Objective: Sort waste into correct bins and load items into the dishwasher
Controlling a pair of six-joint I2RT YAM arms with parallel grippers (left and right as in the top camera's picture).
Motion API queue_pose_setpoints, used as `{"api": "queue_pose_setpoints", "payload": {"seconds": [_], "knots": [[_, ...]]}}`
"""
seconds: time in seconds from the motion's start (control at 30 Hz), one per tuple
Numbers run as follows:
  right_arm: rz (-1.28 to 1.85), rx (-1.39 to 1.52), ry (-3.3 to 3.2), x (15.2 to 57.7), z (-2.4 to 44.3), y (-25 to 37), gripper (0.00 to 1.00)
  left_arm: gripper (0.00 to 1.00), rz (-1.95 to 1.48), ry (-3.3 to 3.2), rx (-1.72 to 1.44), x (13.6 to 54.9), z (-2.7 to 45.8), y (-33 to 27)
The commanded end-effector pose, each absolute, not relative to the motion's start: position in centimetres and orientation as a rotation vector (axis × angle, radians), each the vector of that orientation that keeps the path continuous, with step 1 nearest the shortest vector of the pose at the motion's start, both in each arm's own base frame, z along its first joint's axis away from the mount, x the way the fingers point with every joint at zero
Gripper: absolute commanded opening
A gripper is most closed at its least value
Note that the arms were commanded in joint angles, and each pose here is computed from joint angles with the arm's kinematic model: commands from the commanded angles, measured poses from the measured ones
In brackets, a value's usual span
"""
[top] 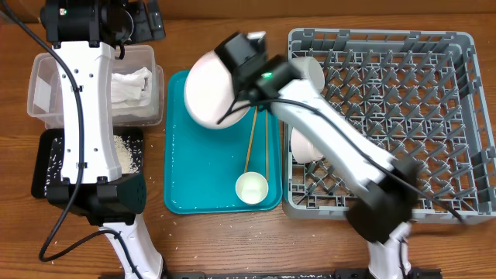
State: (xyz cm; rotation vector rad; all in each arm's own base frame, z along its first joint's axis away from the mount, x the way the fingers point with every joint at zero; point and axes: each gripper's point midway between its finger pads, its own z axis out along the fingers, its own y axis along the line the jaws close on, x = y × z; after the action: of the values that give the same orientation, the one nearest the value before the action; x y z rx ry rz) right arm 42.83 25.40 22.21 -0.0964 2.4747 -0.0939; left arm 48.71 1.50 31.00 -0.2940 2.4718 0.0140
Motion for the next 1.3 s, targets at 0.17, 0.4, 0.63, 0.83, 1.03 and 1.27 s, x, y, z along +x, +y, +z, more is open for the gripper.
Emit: {"api": "queue_pose_setpoints", "payload": {"seconds": [0.17, 0.4, 0.63, 0.83, 1.03, 1.27], "knots": [[-0.754, 0.164, 2.047, 38.9, 37.6, 9.8, 0.04, 1.00, 0.027, 2.476, -0.302, 48.8, 30.7, 1.9], [-1.090, 0.186, 2.097, 38.8, 34.0, 3.2, 0.04, 1.00, 0.027, 2.476, -0.302, 48.8, 30.7, 1.9], [-1.229, 0.234, 2.069, 39.8, 28.8, 0.5, 0.04, 1.00, 0.027, 2.476, -0.302, 48.8, 30.7, 1.9], [-1.264, 0.215, 2.050, 40.4, 25.3, 0.4, 0.04, 1.00, 0.027, 2.476, -0.302, 48.8, 30.7, 1.9], [-1.137, 0.200, 2.142, 41.1, 21.9, 1.3, 0.11, 1.00, 0.027, 2.476, -0.302, 48.8, 30.7, 1.9], [-0.952, 0.197, 2.232, 42.0, 20.6, 3.0, 0.70, 1.00, 0.027, 2.476, -0.302, 48.8, 30.7, 1.9]]}}
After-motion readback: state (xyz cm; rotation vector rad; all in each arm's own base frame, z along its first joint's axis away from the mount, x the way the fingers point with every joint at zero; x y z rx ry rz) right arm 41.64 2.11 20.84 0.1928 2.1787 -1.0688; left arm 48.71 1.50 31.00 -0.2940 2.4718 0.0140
